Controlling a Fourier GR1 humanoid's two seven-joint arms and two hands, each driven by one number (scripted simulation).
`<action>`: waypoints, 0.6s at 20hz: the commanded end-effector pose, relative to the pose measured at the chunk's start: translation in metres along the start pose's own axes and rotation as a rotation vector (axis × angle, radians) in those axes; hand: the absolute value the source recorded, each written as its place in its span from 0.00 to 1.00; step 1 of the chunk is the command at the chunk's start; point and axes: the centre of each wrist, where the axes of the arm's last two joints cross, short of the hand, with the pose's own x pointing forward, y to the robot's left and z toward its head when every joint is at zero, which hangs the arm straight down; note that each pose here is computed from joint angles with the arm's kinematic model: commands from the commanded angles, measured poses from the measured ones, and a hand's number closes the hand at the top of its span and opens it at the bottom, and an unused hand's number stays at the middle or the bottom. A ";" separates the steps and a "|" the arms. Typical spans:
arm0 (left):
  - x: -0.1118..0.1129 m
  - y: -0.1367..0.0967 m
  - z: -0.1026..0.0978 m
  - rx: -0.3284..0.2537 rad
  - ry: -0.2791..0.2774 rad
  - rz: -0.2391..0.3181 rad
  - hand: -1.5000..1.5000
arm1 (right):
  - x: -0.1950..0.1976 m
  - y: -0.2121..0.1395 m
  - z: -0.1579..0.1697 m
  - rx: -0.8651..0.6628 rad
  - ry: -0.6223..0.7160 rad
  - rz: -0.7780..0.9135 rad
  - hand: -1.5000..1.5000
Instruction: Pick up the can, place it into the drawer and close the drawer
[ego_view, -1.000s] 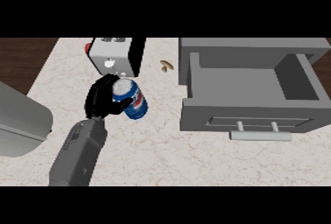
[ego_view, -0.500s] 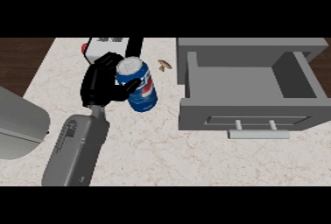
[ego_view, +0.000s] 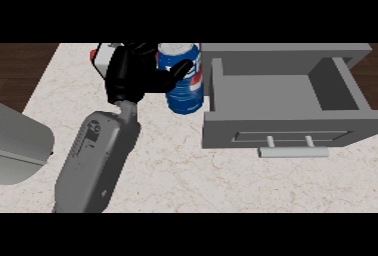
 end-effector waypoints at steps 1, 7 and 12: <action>0.023 -0.036 -0.012 -0.004 -0.008 -0.010 1.00 | -0.013 0.004 -0.005 0.020 0.001 -0.019 0.00; 0.044 -0.055 -0.031 -0.022 -0.003 -0.014 1.00 | 0.003 0.002 0.009 0.015 -0.016 -0.004 0.00; 0.034 -0.078 -0.037 -0.028 0.000 -0.034 1.00 | 0.008 0.009 0.004 0.021 -0.018 0.006 0.00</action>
